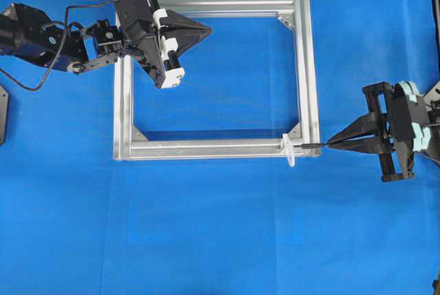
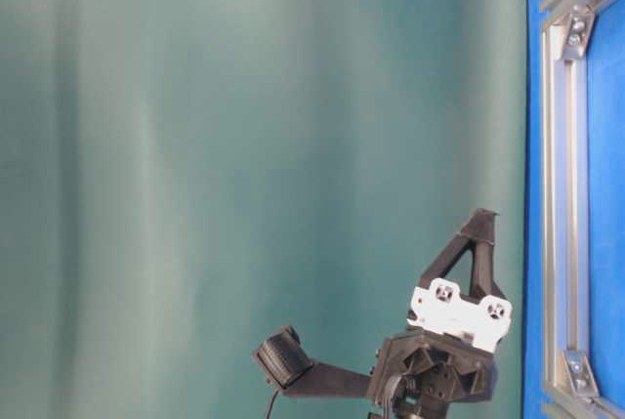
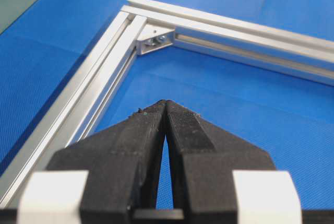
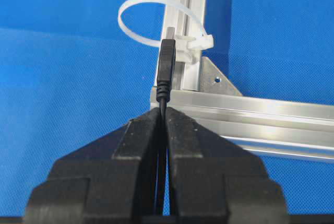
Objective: Insert the wire through the string loop located on the right side.
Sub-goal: 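Push the USB plug through the zip-tie loop with the right gripper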
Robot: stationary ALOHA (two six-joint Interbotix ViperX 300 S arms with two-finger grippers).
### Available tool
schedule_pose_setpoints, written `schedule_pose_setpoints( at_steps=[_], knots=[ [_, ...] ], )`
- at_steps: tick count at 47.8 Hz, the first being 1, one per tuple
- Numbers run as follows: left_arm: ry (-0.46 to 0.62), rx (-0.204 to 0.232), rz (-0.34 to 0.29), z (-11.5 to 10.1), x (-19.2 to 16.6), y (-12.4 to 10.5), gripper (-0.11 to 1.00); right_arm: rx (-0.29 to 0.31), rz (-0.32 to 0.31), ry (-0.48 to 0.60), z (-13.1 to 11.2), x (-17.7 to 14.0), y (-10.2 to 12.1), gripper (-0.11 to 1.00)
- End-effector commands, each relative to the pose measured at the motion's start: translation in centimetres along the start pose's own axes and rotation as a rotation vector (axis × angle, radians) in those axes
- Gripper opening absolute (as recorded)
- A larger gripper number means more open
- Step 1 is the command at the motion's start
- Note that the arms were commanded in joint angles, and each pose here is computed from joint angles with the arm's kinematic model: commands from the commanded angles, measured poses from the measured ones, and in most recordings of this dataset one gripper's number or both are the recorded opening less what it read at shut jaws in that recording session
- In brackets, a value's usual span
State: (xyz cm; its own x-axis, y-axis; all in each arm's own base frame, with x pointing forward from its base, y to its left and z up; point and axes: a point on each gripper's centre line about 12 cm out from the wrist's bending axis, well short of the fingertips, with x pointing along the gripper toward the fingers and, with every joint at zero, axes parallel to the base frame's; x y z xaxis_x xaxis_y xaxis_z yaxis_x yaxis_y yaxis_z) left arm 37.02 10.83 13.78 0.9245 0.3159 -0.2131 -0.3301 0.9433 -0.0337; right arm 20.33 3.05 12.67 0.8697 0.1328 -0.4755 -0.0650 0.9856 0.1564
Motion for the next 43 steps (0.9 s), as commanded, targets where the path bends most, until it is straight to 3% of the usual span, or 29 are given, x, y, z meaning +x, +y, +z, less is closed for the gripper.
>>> schedule_pose_setpoints(
  at_steps=[1,43],
  knots=[
    [-0.05,0.0,-0.007,1.7,-0.1,-0.2,0.0,-0.003,0.005,-0.026,0.6,0.1,0.1,-0.04],
    [-0.05,0.0,-0.007,1.7,-0.1,-0.2,0.0,0.002,0.006,-0.038,1.1,1.4,0.2,-0.04]
  ],
)
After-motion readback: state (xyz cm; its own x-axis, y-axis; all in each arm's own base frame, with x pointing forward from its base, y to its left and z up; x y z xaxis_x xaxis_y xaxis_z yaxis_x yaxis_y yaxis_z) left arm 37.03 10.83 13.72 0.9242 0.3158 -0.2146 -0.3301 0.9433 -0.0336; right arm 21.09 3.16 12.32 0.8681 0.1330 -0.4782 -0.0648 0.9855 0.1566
